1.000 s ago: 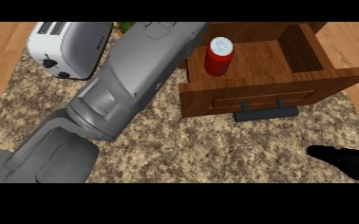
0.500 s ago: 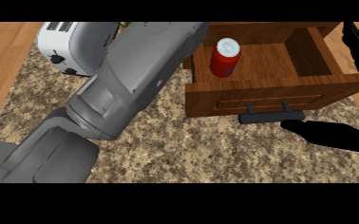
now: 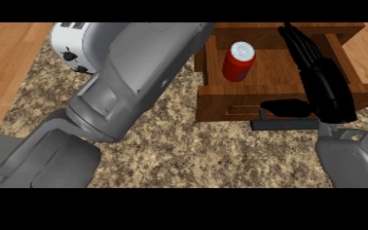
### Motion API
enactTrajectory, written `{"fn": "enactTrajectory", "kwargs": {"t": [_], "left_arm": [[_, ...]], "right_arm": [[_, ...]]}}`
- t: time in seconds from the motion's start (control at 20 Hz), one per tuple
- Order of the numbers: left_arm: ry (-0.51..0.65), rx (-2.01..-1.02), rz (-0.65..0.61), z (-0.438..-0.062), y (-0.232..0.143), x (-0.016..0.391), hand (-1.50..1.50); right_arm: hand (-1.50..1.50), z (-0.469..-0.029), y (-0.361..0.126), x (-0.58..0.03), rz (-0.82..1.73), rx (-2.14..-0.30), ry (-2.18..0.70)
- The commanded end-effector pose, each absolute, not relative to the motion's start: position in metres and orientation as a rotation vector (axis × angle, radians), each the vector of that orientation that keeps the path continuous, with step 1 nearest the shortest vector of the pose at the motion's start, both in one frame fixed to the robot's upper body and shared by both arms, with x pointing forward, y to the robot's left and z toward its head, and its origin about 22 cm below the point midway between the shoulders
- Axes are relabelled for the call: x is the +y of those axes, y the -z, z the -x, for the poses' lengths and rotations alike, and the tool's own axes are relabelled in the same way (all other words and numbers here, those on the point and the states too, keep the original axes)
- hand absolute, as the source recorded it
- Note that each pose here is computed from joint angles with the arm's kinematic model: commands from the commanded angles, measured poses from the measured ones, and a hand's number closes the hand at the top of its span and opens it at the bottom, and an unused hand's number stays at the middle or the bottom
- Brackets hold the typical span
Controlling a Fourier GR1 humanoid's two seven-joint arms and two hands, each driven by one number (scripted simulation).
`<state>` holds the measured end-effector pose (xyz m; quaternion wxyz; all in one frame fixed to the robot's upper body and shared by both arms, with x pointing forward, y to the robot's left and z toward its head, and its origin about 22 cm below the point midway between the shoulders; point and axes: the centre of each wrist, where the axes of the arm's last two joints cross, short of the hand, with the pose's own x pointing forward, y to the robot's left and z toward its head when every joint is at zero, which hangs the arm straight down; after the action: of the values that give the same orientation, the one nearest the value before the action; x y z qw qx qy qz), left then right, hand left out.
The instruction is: Pick up the can, place it into the drawer and close the drawer
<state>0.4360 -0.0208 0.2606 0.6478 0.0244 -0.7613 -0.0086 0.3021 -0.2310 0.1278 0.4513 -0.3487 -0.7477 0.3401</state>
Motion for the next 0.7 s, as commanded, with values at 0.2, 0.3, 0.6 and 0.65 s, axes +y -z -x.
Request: {"fn": "enactTrajectory", "kwargs": {"t": [0.2,0.3,0.6,0.65], "left_arm": [[-0.013,-1.716,-0.021,-0.442,-0.264,-0.006,-1.5],[0.005,-1.721,-0.051,-0.445,-0.265,0.002,-1.5],[0.0,-1.716,-0.055,-0.447,-0.269,0.015,-1.5],[-0.009,-1.719,-0.083,-0.449,-0.268,0.021,-1.5]], "right_arm": [[-1.5,-0.357,-0.094,-0.199,0.98,-1.783,-0.969],[-1.5,-0.362,-0.073,-0.195,1.004,-1.791,-0.979],[-1.5,-0.399,-0.066,-0.189,1.115,-1.721,-0.963],[-1.5,-0.399,-0.052,-0.196,1.124,-1.734,-0.941]]}}
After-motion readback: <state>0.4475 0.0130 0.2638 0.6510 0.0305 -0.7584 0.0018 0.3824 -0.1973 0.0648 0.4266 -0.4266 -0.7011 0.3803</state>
